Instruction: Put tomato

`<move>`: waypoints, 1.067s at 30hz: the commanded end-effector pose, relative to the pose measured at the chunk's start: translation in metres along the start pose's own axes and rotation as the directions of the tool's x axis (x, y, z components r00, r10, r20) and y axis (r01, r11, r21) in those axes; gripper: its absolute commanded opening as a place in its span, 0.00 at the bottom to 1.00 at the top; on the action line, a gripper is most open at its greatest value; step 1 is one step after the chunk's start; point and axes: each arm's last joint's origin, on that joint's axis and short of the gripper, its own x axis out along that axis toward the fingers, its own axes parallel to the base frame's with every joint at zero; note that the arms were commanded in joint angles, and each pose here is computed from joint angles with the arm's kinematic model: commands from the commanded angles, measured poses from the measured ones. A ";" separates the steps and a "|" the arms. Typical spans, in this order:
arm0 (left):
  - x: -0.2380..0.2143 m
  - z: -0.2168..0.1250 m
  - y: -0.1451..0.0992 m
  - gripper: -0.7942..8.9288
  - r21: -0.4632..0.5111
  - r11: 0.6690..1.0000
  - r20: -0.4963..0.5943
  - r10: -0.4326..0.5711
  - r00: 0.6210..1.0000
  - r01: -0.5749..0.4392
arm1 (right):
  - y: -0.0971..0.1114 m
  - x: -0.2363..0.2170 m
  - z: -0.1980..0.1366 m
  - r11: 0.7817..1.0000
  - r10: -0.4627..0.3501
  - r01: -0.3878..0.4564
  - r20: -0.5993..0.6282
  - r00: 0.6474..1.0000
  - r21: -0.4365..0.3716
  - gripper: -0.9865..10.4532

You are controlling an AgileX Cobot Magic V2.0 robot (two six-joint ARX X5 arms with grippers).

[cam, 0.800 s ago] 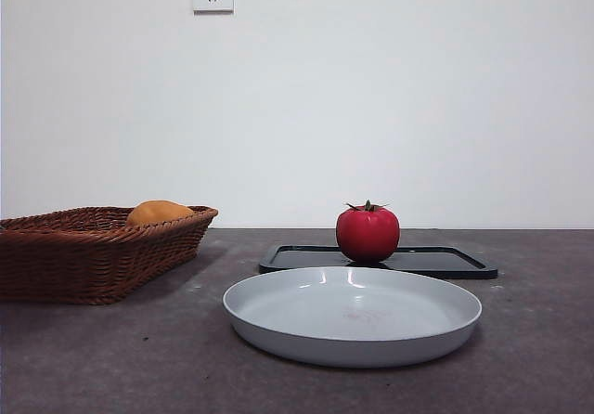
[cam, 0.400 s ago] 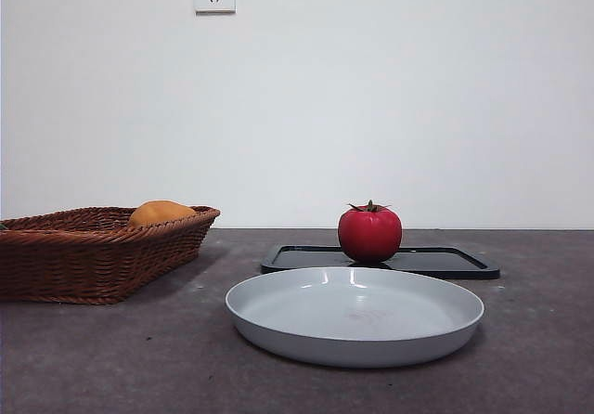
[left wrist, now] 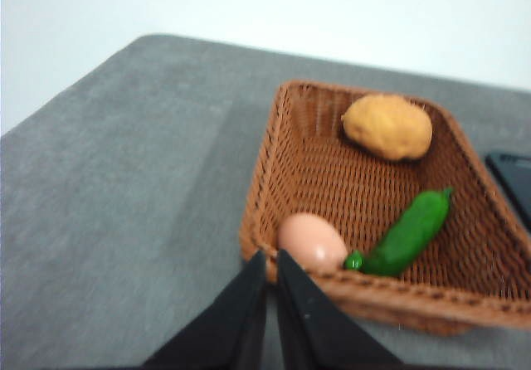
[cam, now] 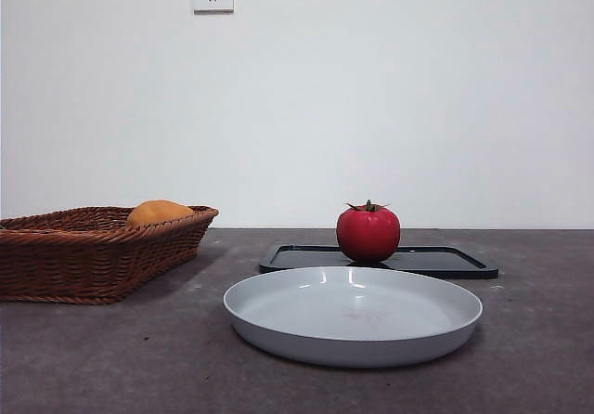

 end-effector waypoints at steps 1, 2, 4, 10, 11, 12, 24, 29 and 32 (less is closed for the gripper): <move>0.002 -0.001 0.000 0.10 -0.025 1.000 0.073 -0.009 0.997 0.011 | 0.000 -0.002 0.003 1.000 0.009 -0.009 0.020 1.000 0.003 0.10; 0.004 -0.003 0.001 0.10 -0.025 1.000 0.090 -0.008 0.996 0.010 | 0.000 -0.002 0.003 1.000 0.008 -0.008 0.020 1.000 0.003 0.10; 0.006 -0.008 0.002 0.10 -0.024 1.000 0.107 -0.004 0.994 0.007 | 0.000 -0.002 0.003 1.000 0.008 -0.008 0.020 1.000 0.003 0.10; 0.009 -0.018 0.005 0.10 -0.008 1.000 0.062 0.014 0.998 -0.014 | 0.000 -0.002 0.003 1.000 0.009 -0.009 0.021 1.000 0.003 0.10; 0.009 -0.018 0.005 0.10 0.003 1.000 0.056 0.010 0.998 -0.011 | 0.000 -0.002 0.003 1.000 0.008 -0.008 0.021 1.000 0.004 0.10; 0.009 -0.019 0.005 0.10 0.017 1.000 0.049 0.001 0.999 -0.002 | 0.000 -0.002 0.003 1.000 0.009 -0.009 0.021 1.000 0.003 0.10; 0.009 -0.025 0.005 0.10 0.100 0.995 -0.021 -0.015 1.000 0.017 | 0.000 -0.002 0.003 1.000 0.009 -0.009 0.024 1.000 0.003 0.10; 0.009 -0.025 0.005 0.10 0.100 0.995 -0.021 -0.015 1.000 0.017 | 0.000 -0.002 0.003 1.000 0.009 -0.009 0.024 1.000 0.003 0.10; 0.009 -0.025 0.005 0.10 0.100 0.995 -0.021 -0.015 1.000 0.017 | 0.000 -0.002 0.003 1.000 0.009 -0.009 0.024 1.000 0.003 0.10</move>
